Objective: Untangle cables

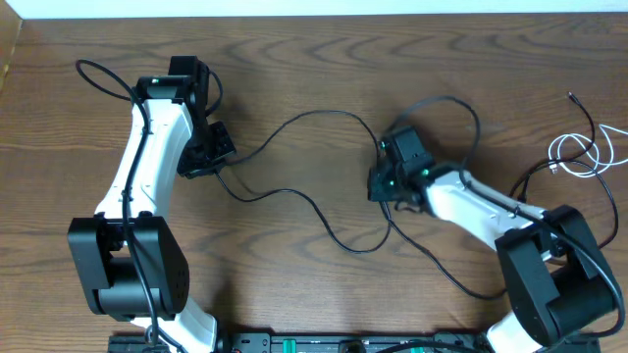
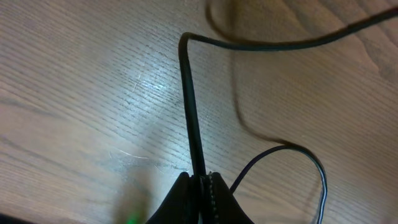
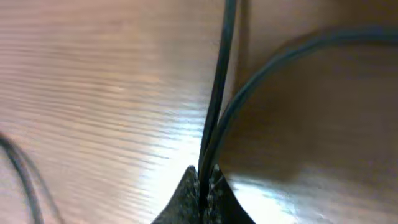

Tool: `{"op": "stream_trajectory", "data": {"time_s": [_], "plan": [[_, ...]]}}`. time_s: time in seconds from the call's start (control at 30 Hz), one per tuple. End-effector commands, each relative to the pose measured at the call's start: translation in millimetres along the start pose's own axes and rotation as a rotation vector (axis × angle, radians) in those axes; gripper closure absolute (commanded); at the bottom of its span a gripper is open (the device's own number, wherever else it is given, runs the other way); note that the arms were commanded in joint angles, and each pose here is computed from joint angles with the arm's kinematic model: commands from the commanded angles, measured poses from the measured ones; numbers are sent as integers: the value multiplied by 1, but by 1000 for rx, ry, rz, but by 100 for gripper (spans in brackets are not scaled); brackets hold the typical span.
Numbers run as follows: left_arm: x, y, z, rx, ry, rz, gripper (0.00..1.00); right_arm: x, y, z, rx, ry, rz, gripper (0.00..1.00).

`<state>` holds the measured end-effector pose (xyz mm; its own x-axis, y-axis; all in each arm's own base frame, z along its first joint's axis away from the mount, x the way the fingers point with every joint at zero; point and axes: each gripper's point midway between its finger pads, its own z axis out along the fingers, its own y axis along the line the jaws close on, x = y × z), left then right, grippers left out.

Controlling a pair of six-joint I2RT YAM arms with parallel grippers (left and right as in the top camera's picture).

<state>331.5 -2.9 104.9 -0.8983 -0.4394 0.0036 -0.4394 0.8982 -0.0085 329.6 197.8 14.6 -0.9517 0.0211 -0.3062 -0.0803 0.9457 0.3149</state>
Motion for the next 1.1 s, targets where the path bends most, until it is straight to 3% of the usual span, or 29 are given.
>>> {"op": "stream_trajectory", "data": {"time_s": [0.0, 0.1, 0.23, 0.37, 0.53, 0.8, 0.93, 1.07], "plan": [[5, -8, 3, 45, 34, 5, 93, -50, 20, -40, -41, -45, -102, 99], [11, -26, 2, 121, 63, 21, 93, -78, 24, -82, -22, -34, -105, 99], [26, -78, -6, 318, 103, 96, 92, -97, 57, -130, -164, -29, -175, 99], [53, -163, -40, 702, 136, 328, 93, -98, 101, -153, -382, -30, -259, 99], [77, -221, -93, 1083, 140, 543, 93, -83, 107, -150, -384, 6, -338, 99], [86, -234, -131, 1292, 197, 592, 93, -66, 121, -142, -352, 33, -416, 99], [82, -238, -138, 1315, 205, 568, 93, -61, 129, -141, -358, 40, -435, 99], [79, -239, -136, 1296, 199, 546, 92, -64, 131, -141, -363, 23, -442, 88]]}}
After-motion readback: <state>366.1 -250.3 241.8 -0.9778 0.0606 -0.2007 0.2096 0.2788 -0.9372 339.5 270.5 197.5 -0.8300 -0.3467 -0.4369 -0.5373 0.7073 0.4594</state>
